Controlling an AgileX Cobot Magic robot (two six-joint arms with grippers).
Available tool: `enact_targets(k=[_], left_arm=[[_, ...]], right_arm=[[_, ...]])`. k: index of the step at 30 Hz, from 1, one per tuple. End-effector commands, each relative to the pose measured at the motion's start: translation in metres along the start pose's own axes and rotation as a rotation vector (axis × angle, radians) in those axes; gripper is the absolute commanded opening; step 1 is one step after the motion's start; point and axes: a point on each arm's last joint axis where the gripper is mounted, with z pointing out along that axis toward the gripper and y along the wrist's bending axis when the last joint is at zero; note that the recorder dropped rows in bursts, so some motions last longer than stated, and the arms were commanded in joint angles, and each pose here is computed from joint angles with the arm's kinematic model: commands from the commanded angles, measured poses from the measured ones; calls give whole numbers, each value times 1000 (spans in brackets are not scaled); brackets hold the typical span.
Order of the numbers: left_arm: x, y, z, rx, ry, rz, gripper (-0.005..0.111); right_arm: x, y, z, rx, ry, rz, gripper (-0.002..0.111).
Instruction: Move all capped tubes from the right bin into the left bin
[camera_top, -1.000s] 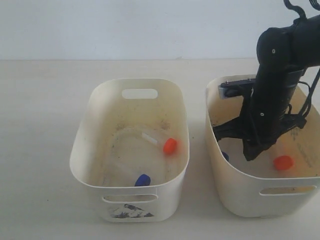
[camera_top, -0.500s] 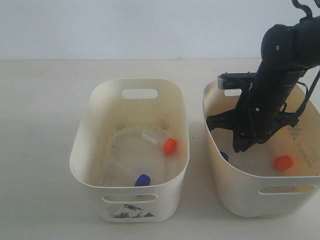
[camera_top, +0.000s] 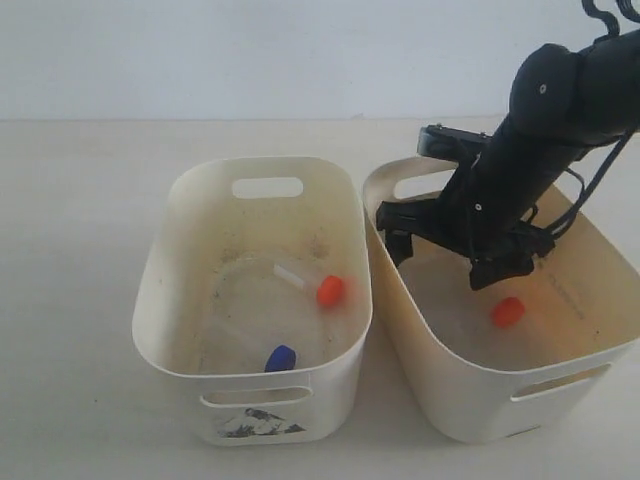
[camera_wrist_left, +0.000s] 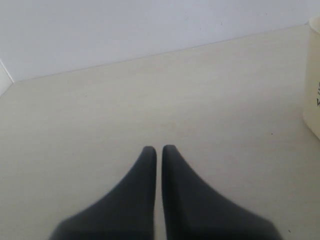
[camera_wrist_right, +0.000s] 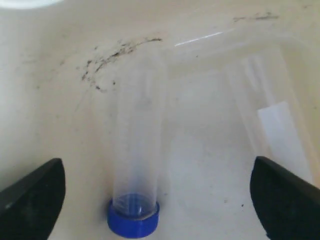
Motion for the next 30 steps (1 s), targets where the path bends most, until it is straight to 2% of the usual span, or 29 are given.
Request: enact_targets(k=[1, 7, 13, 22, 30], left_arm=[[-2, 0, 0, 2, -7, -12, 4], [-2, 0, 0, 2, -7, -12, 4], [-2, 0, 0, 2, -7, -12, 4], [-2, 0, 0, 2, -7, -12, 4], [-2, 0, 0, 2, -7, -12, 4]], right_arm=[[-2, 0, 0, -7, -16, 8, 93], [2, -2, 5, 11, 45, -2, 93], [5, -10, 4, 99, 78, -98, 93], [-8, 2, -27, 81, 33, -155, 93], [-6, -1, -37, 145, 114, -202, 93]])
